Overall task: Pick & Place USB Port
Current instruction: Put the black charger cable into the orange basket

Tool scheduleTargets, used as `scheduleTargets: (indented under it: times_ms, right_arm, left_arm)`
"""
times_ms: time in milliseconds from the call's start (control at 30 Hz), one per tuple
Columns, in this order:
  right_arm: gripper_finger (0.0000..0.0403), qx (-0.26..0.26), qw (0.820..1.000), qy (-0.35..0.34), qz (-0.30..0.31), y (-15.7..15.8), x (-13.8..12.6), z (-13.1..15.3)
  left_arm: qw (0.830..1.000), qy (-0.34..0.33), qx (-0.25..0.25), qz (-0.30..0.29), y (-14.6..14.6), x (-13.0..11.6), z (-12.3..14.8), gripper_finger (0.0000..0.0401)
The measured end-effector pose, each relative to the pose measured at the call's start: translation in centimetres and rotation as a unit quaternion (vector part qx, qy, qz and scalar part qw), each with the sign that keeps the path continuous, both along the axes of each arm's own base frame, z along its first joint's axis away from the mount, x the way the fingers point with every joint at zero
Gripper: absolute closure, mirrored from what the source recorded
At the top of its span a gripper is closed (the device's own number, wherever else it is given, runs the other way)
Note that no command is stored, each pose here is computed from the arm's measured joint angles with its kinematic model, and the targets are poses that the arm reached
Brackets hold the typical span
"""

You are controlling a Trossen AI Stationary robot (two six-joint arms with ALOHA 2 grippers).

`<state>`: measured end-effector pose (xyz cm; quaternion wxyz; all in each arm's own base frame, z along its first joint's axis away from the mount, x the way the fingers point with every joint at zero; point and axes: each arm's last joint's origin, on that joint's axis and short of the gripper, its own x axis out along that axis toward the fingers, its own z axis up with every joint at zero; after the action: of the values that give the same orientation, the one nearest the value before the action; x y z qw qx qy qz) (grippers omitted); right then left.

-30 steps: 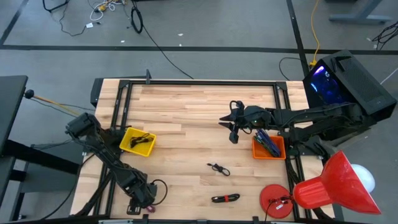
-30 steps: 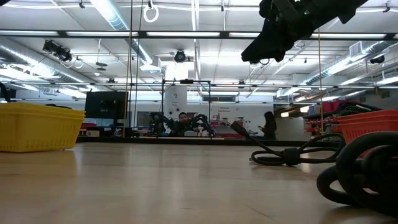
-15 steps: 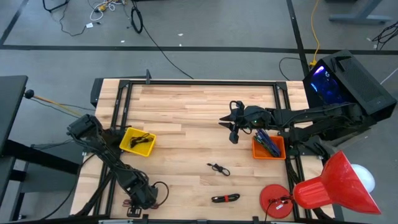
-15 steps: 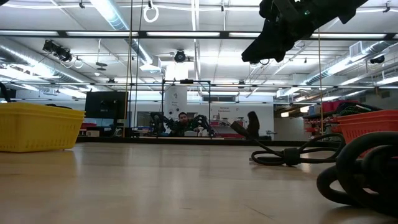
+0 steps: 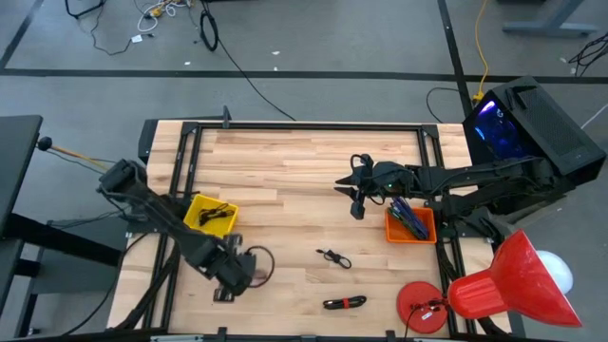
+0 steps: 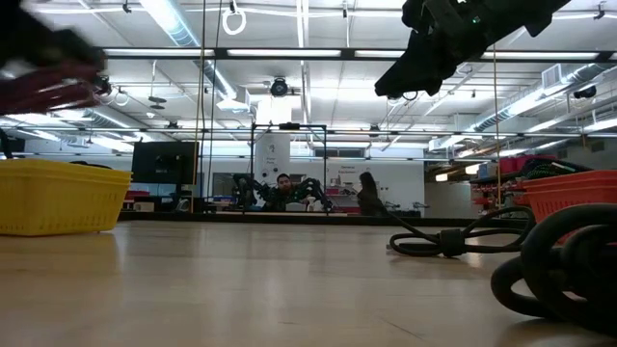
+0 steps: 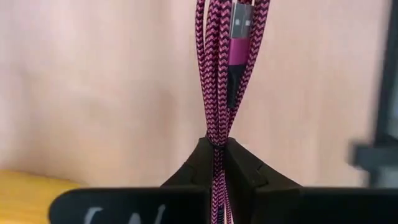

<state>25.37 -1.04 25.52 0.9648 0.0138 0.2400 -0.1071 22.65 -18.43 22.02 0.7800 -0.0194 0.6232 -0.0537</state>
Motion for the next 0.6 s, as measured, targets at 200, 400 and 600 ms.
scheduleTargets:
  times_ms: [200,400,600]
  right_arm:
    - [0.0316,0.0,1.0,0.002,0.0,0.0,0.0,0.0]
    - [0.0316,-0.016,1.0,-0.009,0.008,0.0,0.1,0.2]
    - [0.0316,-0.032,0.996,-0.058,0.051,0.2,0.6,1.2]
  left_arm:
    - [0.979,-0.12,0.165,0.006,2.1,2.4,5.2,0.0382]
    - [0.925,-0.21,0.315,0.03,4.7,4.5,7.9,0.0382]
    - [0.898,-0.241,0.362,0.069,8.4,5.5,9.7,0.0382]
